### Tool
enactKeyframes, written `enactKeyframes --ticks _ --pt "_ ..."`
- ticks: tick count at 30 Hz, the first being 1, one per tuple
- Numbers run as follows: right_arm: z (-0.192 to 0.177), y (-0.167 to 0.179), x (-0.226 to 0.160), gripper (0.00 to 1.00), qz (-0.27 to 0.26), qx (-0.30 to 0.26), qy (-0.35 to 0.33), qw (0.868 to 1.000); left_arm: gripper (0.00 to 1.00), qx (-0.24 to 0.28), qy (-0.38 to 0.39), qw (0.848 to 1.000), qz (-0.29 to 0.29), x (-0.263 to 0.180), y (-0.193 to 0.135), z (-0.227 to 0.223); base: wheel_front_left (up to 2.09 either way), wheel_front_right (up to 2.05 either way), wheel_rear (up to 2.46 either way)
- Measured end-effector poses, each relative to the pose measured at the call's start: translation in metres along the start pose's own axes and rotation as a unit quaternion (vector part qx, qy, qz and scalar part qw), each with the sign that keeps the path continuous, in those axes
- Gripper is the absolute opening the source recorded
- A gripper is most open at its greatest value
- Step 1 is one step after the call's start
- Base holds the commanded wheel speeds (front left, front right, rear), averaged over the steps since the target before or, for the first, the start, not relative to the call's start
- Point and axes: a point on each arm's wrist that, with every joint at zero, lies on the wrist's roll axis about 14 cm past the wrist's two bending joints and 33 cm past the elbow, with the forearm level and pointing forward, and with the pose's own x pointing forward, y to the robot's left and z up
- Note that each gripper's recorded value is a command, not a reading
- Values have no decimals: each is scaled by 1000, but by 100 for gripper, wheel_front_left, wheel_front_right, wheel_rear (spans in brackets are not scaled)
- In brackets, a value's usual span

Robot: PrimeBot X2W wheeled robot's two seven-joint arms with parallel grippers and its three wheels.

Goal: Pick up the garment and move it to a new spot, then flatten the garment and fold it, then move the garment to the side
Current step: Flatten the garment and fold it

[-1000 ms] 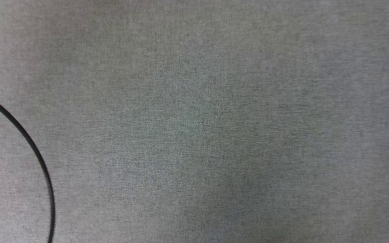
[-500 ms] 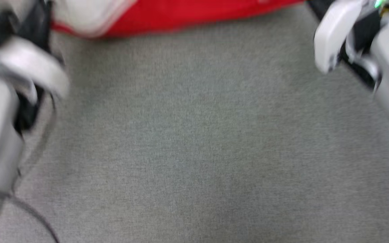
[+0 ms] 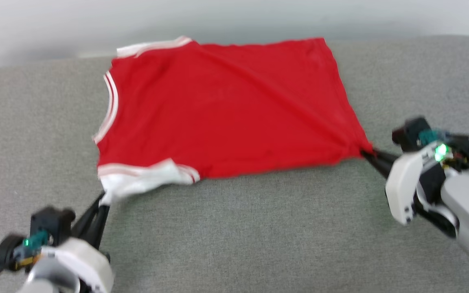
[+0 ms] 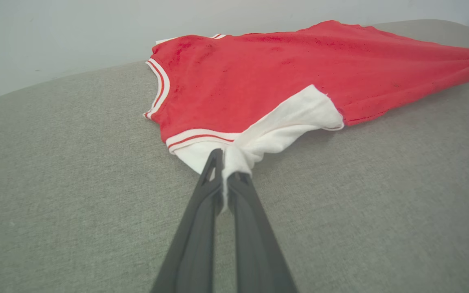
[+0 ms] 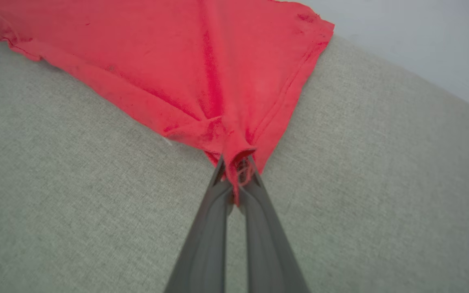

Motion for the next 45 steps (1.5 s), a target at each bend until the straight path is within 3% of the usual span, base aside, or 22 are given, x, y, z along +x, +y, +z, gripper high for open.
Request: enactKeyframes --ticks 10,17,22,26,35,45 --pt "-72 20 -74 0 -1 36 49 998 0 -63 86 994 21 -95 -36 -51 0 0 0" --pt "-102 39 -109 0 7 71 68 995 0 -123 119 984 47 -138 -55 -79 0 0 0" --pt "-116 46 -123 0 11 91 85 992 0 -139 138 979 52 -154 -60 -90 0 0 0" --pt "-109 54 -121 0 22 105 80 991 0 -135 123 982 54 -147 -55 -82 0 0 0" --pt "-62 30 -102 0 1 103 27 994 0 -57 20 998 29 -86 -28 -11 0 0 0" --pt "-25 10 -74 0 -12 100 4 995 0 -1 -5 1000 -14 -12 -15 30 0 0 0"
